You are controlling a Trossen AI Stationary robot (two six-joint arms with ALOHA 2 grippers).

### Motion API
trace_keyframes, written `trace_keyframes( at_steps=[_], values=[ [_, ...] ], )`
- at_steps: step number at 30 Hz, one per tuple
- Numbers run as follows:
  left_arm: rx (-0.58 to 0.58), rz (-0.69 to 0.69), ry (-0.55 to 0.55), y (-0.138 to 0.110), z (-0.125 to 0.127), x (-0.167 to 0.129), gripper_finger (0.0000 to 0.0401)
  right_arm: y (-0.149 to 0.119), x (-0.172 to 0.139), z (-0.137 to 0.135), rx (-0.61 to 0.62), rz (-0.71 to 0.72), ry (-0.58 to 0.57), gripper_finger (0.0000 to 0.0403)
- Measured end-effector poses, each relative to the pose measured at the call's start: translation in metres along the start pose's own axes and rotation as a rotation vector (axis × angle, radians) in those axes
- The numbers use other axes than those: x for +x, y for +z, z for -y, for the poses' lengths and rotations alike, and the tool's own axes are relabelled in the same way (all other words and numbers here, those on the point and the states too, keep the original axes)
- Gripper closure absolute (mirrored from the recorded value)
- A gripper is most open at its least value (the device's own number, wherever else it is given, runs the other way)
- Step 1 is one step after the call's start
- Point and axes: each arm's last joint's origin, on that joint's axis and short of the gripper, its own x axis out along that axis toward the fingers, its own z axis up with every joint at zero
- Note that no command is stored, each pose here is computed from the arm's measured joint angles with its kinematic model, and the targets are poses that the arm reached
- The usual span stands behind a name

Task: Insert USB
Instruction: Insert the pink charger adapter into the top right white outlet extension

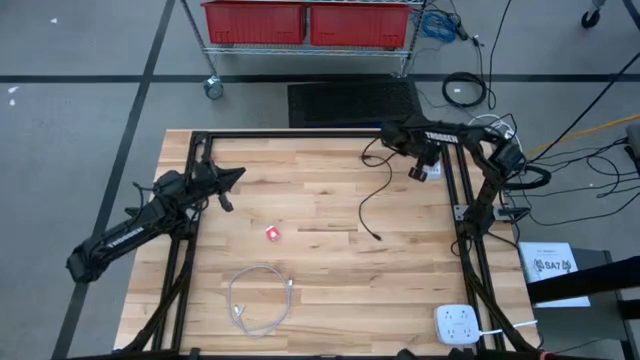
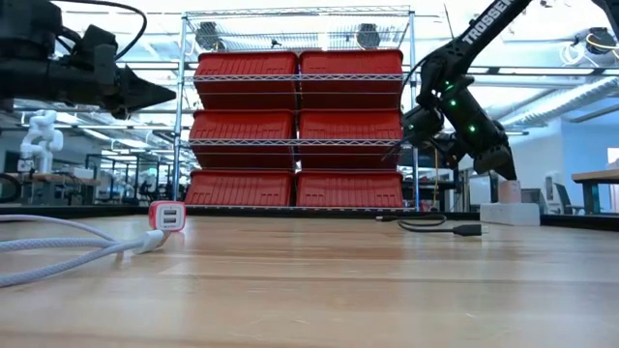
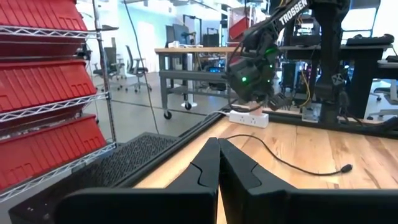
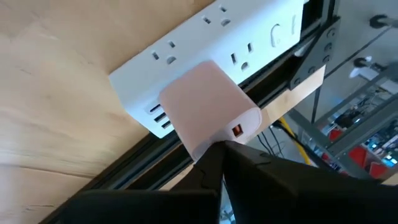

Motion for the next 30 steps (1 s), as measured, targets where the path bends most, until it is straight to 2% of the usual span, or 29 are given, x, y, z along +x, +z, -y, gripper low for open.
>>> trace_keyframes(
  at_steps=[10,14,20,30],
  values=[
    [-0.001,-0.011,-0.010,-0.001,0.000,0.003,0.0397,0.001,-0.019,-0.026,-0.061,0.063,-0.009,0.0403],
    [-0.003,-0.012,-0.010,-0.001,0.000,0.003,0.0397,0.007,-0.046,-0.034,-0.071,0.159,0.169,0.0403],
    [-0.010,-0.014,-0.010,-0.001,0.000,0.003,0.0397,0.027,-0.085,-0.036,-0.085,0.432,0.393,0.0403],
    [-0.014,-0.021,-0.032,-0.002,0.000,0.003,0.0398,0.031,-0.097,-0.035,-0.086,0.567,0.380,0.0403]
  ],
)
